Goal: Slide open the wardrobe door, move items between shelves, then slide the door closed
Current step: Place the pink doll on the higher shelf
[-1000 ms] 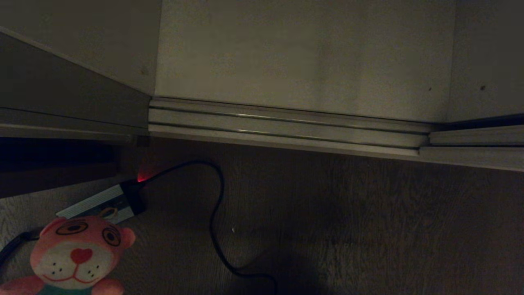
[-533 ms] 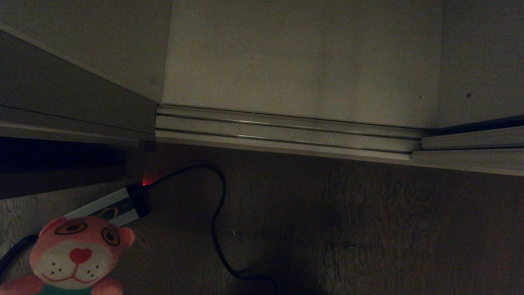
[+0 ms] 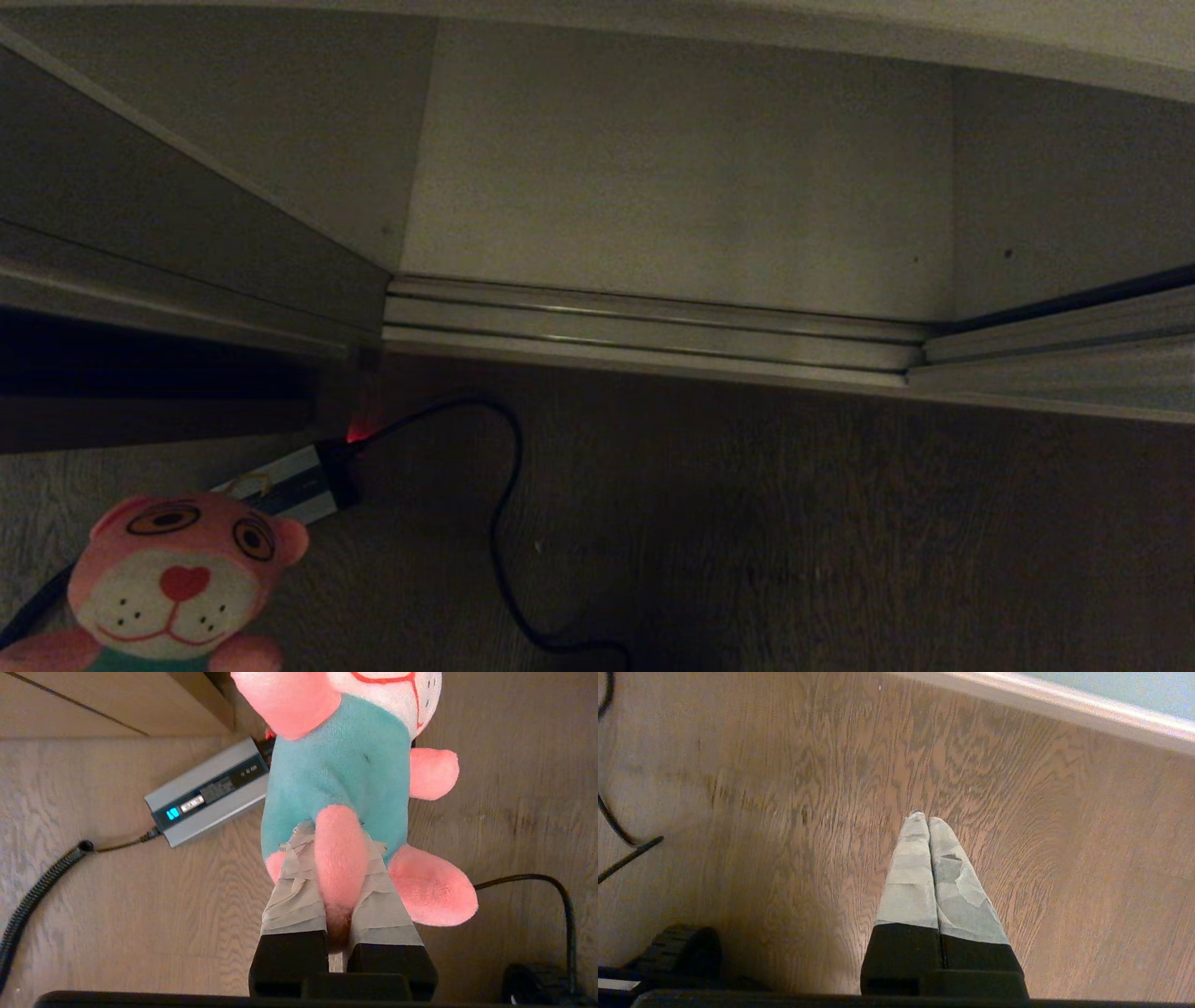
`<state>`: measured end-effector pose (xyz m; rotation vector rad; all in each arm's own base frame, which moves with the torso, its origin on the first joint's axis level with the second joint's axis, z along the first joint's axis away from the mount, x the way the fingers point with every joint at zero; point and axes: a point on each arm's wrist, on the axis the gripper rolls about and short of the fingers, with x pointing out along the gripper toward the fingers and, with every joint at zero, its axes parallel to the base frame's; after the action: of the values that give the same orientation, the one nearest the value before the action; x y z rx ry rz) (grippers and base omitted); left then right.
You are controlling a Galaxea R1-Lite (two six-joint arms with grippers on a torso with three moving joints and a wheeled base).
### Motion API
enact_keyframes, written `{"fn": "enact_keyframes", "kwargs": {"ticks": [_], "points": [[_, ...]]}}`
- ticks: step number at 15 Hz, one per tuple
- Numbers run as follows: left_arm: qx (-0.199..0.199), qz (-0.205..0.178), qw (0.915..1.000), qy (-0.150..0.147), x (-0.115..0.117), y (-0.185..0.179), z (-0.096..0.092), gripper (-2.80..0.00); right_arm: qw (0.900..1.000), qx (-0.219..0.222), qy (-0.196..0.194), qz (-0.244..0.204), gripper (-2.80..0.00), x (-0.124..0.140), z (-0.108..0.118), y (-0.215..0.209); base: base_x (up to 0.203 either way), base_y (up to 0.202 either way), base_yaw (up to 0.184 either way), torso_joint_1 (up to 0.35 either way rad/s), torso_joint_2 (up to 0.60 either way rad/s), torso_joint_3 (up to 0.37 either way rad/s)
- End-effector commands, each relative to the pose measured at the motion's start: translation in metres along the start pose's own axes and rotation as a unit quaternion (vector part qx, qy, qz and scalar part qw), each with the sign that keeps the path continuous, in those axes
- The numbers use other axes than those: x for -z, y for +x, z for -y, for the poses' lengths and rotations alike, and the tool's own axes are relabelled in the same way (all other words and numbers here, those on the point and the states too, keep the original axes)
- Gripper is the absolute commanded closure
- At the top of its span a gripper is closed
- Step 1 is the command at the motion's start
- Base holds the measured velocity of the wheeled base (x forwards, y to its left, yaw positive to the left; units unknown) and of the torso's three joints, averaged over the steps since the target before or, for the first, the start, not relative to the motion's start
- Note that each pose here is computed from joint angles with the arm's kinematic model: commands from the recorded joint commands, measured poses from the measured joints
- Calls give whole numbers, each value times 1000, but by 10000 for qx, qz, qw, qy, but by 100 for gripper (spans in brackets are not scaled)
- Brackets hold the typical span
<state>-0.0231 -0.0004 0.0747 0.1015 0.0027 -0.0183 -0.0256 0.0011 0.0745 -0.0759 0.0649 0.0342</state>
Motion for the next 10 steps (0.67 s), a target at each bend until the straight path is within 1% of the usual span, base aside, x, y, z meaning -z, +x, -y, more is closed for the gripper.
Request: {"fn": "enact_keyframes", "kwargs": {"ticks": [1,10], "points": [[5,-28,10000,21,0,0,0,0,10000,-2,-4,13,0,0,0,0,0,0,0,2,5,198],[3,-12,10000,-9,0,0,0,0,10000,-2,-4,8,0,0,0,0,0,0,0,2,1,203]]}}
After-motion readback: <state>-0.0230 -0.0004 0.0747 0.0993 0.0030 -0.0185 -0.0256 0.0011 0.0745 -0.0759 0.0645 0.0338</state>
